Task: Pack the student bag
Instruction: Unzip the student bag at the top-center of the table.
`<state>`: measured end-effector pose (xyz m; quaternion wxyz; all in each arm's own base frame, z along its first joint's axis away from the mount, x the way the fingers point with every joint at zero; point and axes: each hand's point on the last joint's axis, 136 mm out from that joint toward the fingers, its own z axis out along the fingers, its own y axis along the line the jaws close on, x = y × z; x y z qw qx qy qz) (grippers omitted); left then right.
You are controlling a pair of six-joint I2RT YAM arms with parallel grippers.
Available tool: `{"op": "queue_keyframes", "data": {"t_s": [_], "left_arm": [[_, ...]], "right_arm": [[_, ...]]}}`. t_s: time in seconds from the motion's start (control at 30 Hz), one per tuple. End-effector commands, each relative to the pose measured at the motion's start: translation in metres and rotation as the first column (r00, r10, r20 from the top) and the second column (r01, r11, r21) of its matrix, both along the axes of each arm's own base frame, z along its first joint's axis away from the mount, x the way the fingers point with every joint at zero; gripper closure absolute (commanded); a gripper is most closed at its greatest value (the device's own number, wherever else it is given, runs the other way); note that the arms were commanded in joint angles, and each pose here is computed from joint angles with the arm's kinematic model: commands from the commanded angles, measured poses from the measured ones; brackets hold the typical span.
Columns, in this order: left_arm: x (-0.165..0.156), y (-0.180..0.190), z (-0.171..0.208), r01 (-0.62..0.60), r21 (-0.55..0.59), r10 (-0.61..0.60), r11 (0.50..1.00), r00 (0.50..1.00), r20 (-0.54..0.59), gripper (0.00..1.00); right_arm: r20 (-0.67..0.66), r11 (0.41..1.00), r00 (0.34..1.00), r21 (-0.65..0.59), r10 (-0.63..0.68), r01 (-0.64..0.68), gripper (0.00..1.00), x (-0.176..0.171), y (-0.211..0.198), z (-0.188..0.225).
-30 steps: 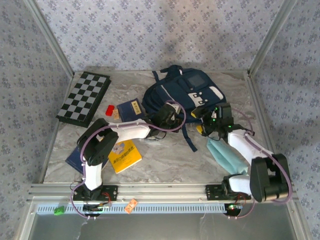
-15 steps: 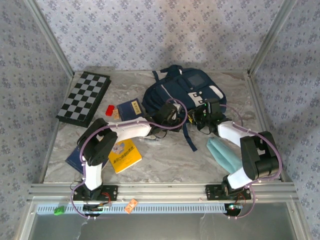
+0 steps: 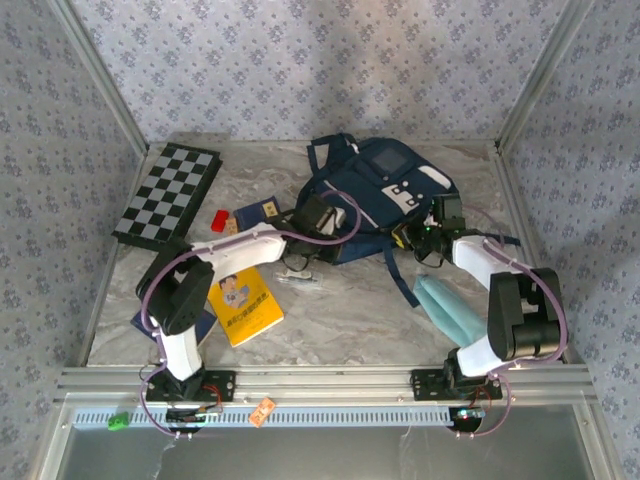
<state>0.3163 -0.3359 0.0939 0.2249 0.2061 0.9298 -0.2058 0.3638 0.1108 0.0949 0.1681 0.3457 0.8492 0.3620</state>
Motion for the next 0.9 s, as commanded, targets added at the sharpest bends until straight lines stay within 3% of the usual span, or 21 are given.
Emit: {"op": "queue_keyframes", "data": {"t_s": [0.0,0.1,0.27,0.47,0.63,0.87], "left_arm": [[0.003,0.028,0.005,-0.003,0.030,0.003,1.000,1.000,-0.011,1.00],[0.007,0.021,0.009,0.026,0.017,-0.026,1.000,1.000,-0.002,1.00],[-0.002,-0.016,0.019,0.080,-0.097,-0.084,0.992,0.996,-0.041,1.00],[-0.001,-0.055,0.026,0.027,-0.137,-0.035,0.990,0.998,-0.053,1.00],[0.019,-0.069,0.036,-0.048,-0.201,0.039,0.978,0.998,-0.047,1.00],[0.023,-0.081,0.041,-0.043,-0.209,0.032,0.977,0.998,-0.057,1.00]], "right_arm": [[0.108,0.997,0.994,-0.083,0.011,-0.002,1.00,0.015,-0.023,0.028],[0.124,0.994,0.992,-0.107,0.019,-0.006,1.00,0.021,-0.036,0.035],[0.145,0.990,0.989,-0.141,0.039,-0.019,1.00,0.053,-0.058,0.047],[0.145,0.991,0.986,-0.114,0.079,-0.063,0.72,0.089,-0.060,0.056],[0.143,0.999,0.990,-0.051,-0.005,0.013,0.41,0.046,-0.054,0.061],[0.039,0.984,0.999,0.178,0.020,-0.026,0.25,-0.005,0.007,0.033]]}}
